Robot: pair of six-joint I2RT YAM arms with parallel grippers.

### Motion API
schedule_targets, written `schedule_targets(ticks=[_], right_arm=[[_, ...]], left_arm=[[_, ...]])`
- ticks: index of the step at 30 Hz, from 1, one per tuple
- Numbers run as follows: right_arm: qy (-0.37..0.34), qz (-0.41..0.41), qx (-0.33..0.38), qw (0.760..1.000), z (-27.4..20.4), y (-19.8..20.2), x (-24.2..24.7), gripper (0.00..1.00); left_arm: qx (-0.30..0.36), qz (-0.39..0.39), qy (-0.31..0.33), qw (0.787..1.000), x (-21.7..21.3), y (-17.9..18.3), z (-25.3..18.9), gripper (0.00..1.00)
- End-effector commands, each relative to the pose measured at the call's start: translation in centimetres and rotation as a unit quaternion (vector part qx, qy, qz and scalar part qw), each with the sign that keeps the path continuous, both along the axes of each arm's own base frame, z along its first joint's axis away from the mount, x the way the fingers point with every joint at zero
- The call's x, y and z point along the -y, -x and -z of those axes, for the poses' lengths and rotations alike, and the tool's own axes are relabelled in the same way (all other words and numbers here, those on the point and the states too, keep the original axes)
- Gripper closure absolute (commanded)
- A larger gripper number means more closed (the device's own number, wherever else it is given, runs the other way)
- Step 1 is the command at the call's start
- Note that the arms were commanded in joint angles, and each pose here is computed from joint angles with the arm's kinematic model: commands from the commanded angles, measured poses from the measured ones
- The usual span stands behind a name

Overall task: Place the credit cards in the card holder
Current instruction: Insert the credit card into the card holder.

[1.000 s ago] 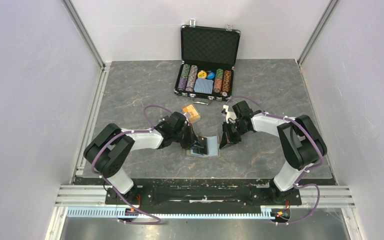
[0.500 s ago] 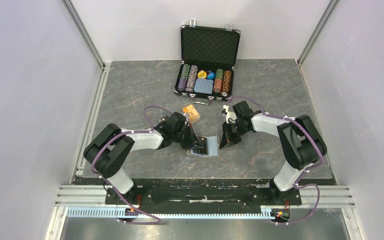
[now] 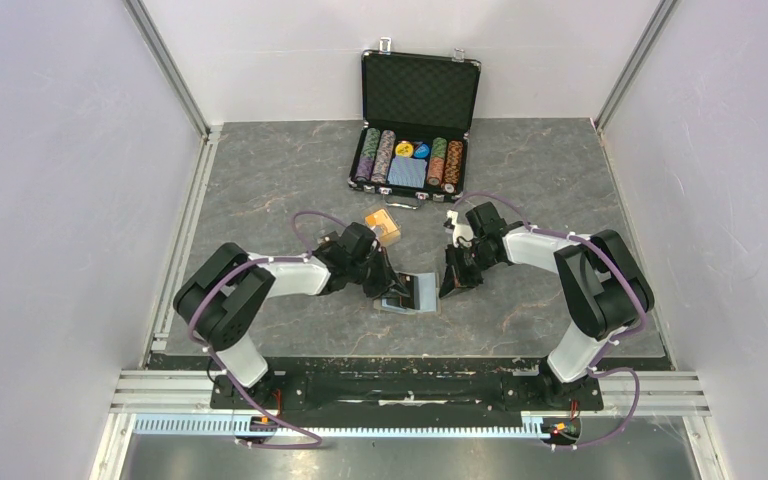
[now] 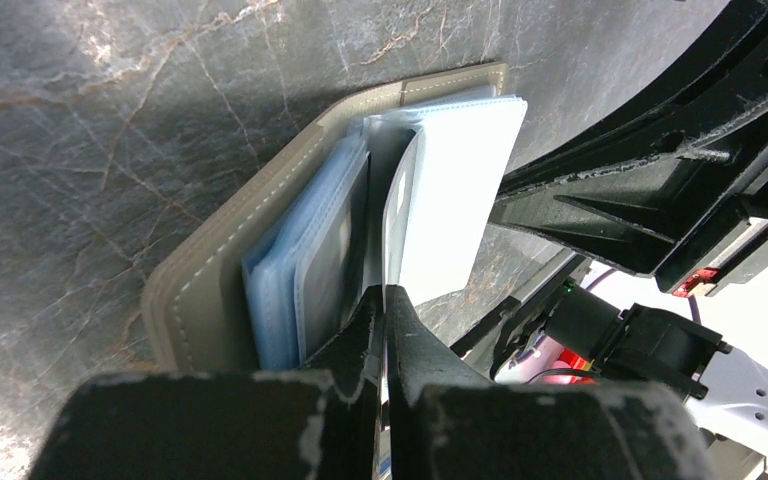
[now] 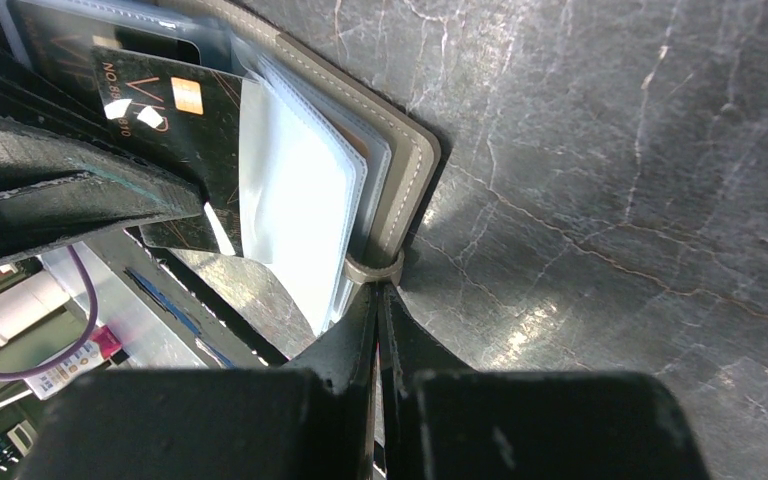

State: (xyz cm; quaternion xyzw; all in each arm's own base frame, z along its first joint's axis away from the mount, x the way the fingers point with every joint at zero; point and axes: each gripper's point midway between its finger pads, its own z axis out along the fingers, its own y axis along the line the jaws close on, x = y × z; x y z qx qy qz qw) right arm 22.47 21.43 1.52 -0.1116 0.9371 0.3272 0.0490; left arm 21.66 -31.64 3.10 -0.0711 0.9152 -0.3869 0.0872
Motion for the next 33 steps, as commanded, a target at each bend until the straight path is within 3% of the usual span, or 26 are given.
schedule_targets(ticks=[1, 4, 8, 16, 27, 33], right_arm=[[-0.004, -0.012, -0.01, 1.0, 0.7, 0.8, -0.2, 1.0], [-0.004, -0.012, -0.01, 1.0, 0.7, 0.8, -0.2, 1.0], [-0.002, -0.011, -0.011, 1.0, 0.8, 0.9, -0.1, 1.0], [-0.001, -0.012, -0.011, 1.0, 0.9, 1.0, 0.0, 1.0], [0.0, -0.014, -0.011, 1.0, 1.0, 1.1, 0.0, 1.0], [0.0, -0.014, -0.012, 1.0, 1.1, 1.1, 0.0, 1.0]], left_arm=[[-0.034, 0.017, -0.034, 0.999, -0.1, 1.6, 1.9, 0.94], [-0.028, 0.017, -0.063, 0.998, -0.7, 1.5, 1.8, 0.76], [-0.018, 0.03, -0.105, 0.994, -1.2, 1.1, 1.4, 0.63], [0.0, 0.067, -0.183, 0.981, -1.7, 0.4, 0.8, 0.48], [0.025, 0.108, -0.256, 0.96, -2.6, -0.4, -0.3, 0.39], [0.044, 0.118, -0.26, 0.957, -2.5, -0.8, -1.6, 0.36]])
